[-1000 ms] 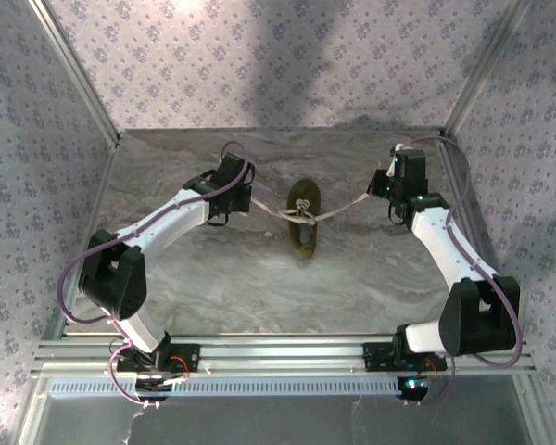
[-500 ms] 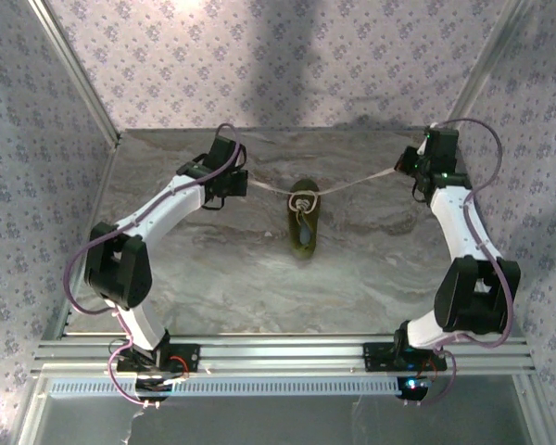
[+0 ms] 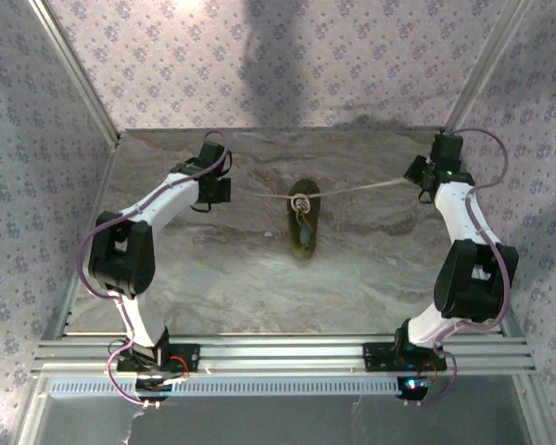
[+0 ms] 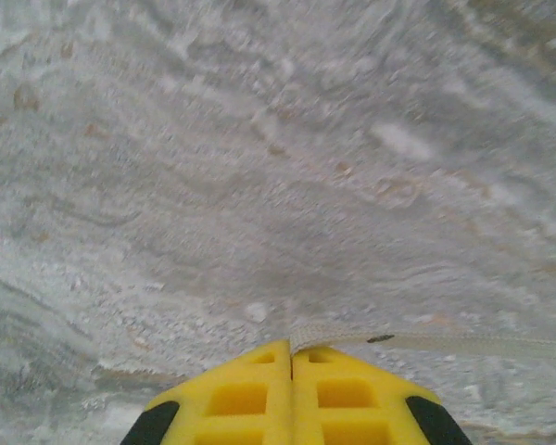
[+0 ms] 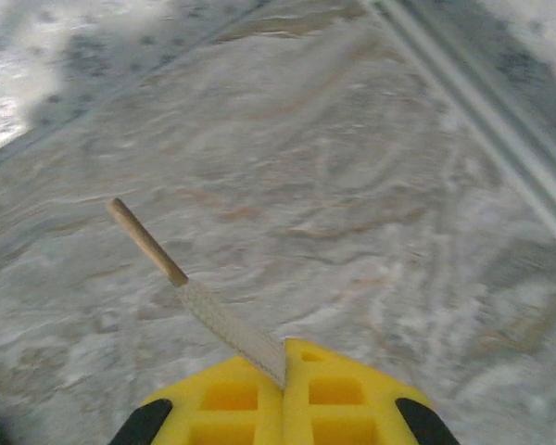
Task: Tie the shoes
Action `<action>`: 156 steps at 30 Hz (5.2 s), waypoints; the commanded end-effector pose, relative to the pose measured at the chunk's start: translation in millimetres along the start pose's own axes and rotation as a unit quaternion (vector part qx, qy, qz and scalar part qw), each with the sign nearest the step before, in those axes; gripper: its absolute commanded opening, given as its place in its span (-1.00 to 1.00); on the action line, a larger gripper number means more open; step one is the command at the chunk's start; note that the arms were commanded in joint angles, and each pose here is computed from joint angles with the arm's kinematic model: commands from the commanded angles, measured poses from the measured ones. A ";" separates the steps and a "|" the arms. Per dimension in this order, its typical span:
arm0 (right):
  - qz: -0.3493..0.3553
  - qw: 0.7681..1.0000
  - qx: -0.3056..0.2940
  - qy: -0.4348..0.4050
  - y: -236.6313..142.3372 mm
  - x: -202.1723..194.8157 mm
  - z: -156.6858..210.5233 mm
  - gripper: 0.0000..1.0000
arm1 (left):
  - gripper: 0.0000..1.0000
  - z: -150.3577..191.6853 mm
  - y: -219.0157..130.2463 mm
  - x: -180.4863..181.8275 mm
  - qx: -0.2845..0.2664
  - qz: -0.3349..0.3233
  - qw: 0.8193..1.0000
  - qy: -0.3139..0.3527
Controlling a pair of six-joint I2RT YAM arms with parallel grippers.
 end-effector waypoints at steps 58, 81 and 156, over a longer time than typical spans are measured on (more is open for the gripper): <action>-0.184 0.964 -0.048 -0.185 -109.9 74.7 70.5 -1.00 | -1.00 56.7 -39.6 -0.9 -0.077 0.081 0.992 -0.051; -0.179 0.951 -0.046 -0.247 -150.5 67.4 118.5 -1.00 | -0.19 95.7 -61.0 -18.9 0.084 -0.109 0.986 0.097; -0.187 0.957 -0.024 -0.221 -169.2 50.2 123.8 -1.00 | -1.00 -10.9 -21.5 -142.7 -0.133 0.339 0.897 0.250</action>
Point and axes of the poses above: each hand's point on the last joint's axis, 136 mm out from that joint toward the fingers, its own y axis out along the fingers, its own x axis along the line the jaws close on, z = x × y, the point moved 9 cm from there along -y, back along the fingers, and after that the axes turned 11 degrees about y, right-handed, at the moved point
